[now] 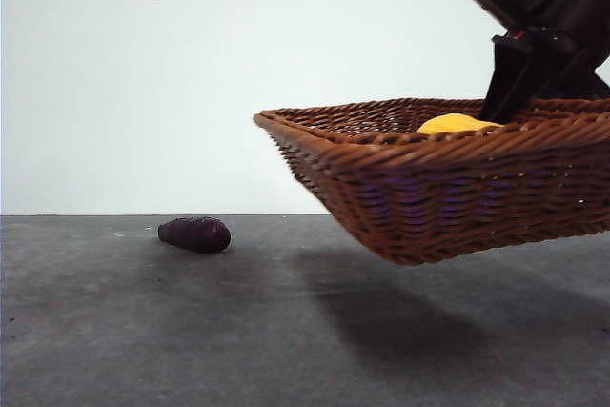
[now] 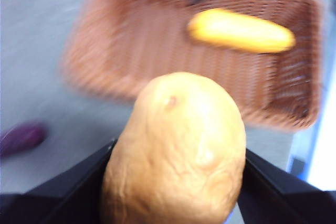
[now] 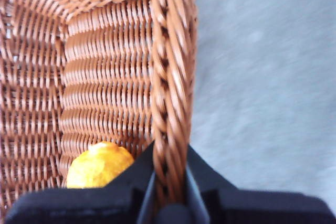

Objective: Help me put the vegetables on the table into the basket

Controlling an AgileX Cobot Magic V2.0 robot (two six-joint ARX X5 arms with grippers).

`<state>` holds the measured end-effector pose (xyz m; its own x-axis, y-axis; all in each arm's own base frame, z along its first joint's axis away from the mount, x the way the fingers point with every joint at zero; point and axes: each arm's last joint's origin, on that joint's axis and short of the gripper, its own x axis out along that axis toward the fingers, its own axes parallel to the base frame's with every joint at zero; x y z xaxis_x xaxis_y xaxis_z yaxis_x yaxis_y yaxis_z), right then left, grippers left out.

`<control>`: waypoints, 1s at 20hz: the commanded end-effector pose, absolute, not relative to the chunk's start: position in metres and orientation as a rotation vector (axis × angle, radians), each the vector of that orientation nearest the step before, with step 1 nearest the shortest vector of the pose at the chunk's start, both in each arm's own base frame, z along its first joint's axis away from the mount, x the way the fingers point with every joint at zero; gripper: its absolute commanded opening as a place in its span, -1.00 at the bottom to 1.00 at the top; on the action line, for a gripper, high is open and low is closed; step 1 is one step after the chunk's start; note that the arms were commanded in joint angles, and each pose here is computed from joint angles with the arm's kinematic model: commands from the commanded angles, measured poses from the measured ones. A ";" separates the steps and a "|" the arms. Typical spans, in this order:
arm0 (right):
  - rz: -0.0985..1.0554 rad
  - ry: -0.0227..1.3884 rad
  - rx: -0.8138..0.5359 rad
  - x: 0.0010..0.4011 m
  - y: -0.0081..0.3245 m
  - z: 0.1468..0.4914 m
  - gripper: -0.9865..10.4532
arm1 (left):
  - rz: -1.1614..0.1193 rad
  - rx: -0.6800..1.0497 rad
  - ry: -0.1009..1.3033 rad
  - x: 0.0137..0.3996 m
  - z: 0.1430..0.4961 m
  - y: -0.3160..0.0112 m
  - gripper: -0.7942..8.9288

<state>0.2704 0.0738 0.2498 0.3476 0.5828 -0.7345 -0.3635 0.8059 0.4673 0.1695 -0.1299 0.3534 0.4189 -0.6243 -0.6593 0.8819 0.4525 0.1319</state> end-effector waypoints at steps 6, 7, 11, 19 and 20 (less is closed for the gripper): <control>0.685 1.046 0.255 0.268 0.097 0.248 -0.85 | -1.140 0.733 0.711 0.169 0.287 -0.235 -0.85; 0.685 1.052 0.255 0.267 0.097 0.248 -0.85 | -1.143 0.746 0.744 0.174 0.276 -0.243 -0.85; 0.685 1.054 0.252 0.267 0.097 0.248 -0.85 | -1.147 0.755 0.782 0.186 0.249 -0.260 -0.85; 0.689 1.046 0.248 0.268 0.097 0.248 -0.85 | -1.272 0.709 0.813 0.179 0.246 -0.265 -0.44; 0.689 1.046 0.248 0.268 0.097 0.248 -0.85 | -1.271 0.709 0.808 0.179 0.247 -0.265 -0.09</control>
<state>0.2664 0.0960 0.2493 0.3204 0.6179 -0.7181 -0.4045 0.7747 0.4861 0.1798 -0.2640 0.2507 0.1159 -0.5404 -0.8334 0.9850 0.1707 0.0263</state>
